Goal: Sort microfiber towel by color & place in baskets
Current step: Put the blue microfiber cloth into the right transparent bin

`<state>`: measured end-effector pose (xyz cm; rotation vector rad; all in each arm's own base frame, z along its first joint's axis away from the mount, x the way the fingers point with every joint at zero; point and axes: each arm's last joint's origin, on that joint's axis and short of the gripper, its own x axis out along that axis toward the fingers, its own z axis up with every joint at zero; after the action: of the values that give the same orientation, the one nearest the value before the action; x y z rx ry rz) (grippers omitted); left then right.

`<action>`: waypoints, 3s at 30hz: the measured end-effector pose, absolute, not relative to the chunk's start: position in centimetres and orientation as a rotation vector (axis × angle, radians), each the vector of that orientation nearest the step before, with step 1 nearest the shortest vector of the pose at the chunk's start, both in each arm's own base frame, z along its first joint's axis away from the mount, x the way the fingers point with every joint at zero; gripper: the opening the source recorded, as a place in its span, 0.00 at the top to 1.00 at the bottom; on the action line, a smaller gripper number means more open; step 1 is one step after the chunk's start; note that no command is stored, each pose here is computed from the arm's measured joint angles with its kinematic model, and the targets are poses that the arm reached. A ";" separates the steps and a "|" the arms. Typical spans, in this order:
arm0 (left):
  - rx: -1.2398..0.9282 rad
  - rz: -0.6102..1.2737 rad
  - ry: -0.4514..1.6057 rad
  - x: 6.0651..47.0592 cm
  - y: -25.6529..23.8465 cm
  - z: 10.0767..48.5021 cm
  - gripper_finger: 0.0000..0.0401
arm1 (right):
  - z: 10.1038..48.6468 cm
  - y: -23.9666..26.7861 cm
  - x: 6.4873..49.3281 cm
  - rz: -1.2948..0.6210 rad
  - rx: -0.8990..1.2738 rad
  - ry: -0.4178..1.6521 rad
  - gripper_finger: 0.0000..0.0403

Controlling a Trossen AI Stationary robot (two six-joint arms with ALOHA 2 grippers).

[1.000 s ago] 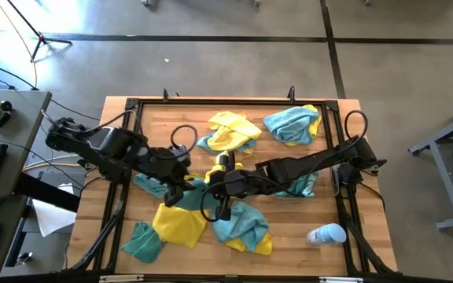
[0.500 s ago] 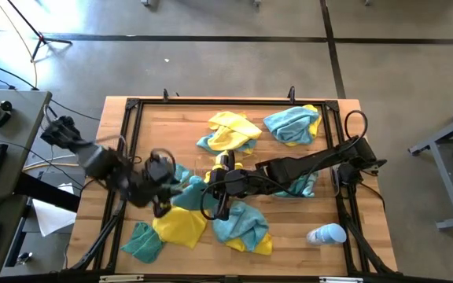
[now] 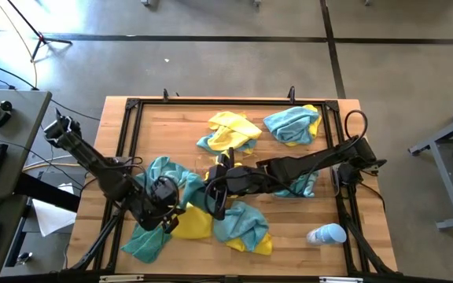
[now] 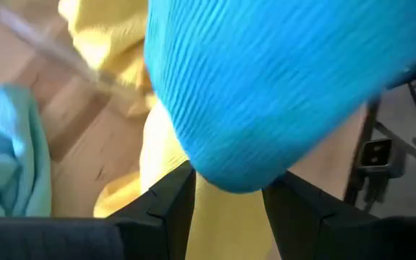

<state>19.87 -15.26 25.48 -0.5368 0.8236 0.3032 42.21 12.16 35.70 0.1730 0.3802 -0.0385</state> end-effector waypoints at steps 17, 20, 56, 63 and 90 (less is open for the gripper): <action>-0.800 0.394 1.053 17.4 -14.6 18.6 0.64 | 36.3 12.2 42.3 -0.030 0.185 0.338 0.99; -0.841 0.419 1.146 16.6 -14.9 18.2 0.64 | 37.1 12.1 42.0 -0.034 0.177 0.363 0.99; -0.653 0.289 0.862 13.0 -16.0 29.8 0.64 | 39.7 7.6 21.3 -0.875 0.434 0.686 0.99; -0.620 0.304 0.825 13.5 -15.0 30.2 0.64 | 38.9 5.2 16.7 -0.918 0.609 0.658 0.99; -0.637 0.392 0.803 15.1 -13.3 30.1 0.64 | 21.5 3.4 15.5 -1.134 0.921 1.264 0.99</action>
<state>15.08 -13.30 30.14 -0.6367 0.8029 0.3923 15.52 3.35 21.51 0.9214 1.2640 -1.1343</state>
